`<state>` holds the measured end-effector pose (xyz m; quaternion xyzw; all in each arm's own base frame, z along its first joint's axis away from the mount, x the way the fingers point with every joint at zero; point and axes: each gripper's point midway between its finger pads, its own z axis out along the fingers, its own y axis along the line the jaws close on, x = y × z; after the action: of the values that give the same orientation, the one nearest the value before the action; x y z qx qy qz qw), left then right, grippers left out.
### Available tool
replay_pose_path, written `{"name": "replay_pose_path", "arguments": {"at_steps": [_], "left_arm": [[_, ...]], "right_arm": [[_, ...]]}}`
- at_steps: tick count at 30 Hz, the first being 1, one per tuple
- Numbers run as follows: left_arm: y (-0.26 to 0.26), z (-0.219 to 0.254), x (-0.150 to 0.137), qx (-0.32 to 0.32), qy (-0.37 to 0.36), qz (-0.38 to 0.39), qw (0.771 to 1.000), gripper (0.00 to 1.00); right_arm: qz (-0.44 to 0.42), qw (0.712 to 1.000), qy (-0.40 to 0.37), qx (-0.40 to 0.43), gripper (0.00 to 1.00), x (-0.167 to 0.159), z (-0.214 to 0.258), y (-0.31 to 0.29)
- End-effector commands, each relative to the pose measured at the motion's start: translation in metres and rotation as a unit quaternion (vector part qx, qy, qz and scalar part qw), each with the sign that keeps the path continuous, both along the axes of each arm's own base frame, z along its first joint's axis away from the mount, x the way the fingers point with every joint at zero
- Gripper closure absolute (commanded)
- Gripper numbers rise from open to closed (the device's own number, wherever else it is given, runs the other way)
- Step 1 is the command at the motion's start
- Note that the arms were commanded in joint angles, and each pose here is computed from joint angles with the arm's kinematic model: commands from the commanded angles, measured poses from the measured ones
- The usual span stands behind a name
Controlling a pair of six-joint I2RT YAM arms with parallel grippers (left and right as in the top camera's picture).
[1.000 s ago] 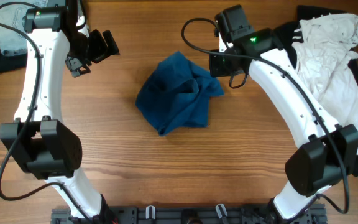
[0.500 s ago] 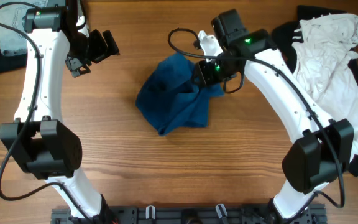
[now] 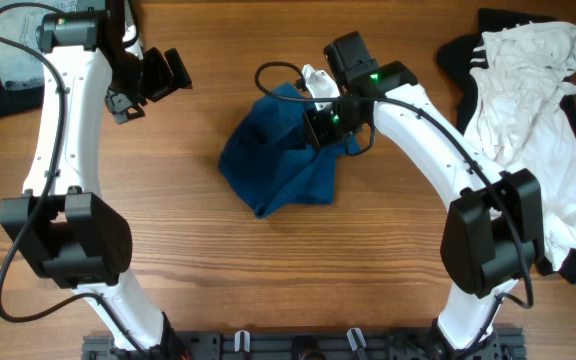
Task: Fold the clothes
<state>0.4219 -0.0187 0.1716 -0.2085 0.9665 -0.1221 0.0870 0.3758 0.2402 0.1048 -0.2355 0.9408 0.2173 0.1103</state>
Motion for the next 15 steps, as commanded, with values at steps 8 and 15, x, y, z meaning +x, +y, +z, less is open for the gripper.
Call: {"name": "replay_pose_path", "arguments": {"at_steps": [8, 15], "left_arm": [[0.004, -0.005, 0.001, 0.012, 0.005, 0.005, 1.000, 0.00], [0.005, -0.005, 0.001, 0.014, 0.005, 0.005, 1.000, 0.00]], "right_arm": [[-0.106, 0.990, -0.083, -0.044, 0.96, 0.050, 0.046, -0.016], [-0.181, 0.965, -0.106, -0.156, 0.96, 0.058, 0.044, -0.065]]}}
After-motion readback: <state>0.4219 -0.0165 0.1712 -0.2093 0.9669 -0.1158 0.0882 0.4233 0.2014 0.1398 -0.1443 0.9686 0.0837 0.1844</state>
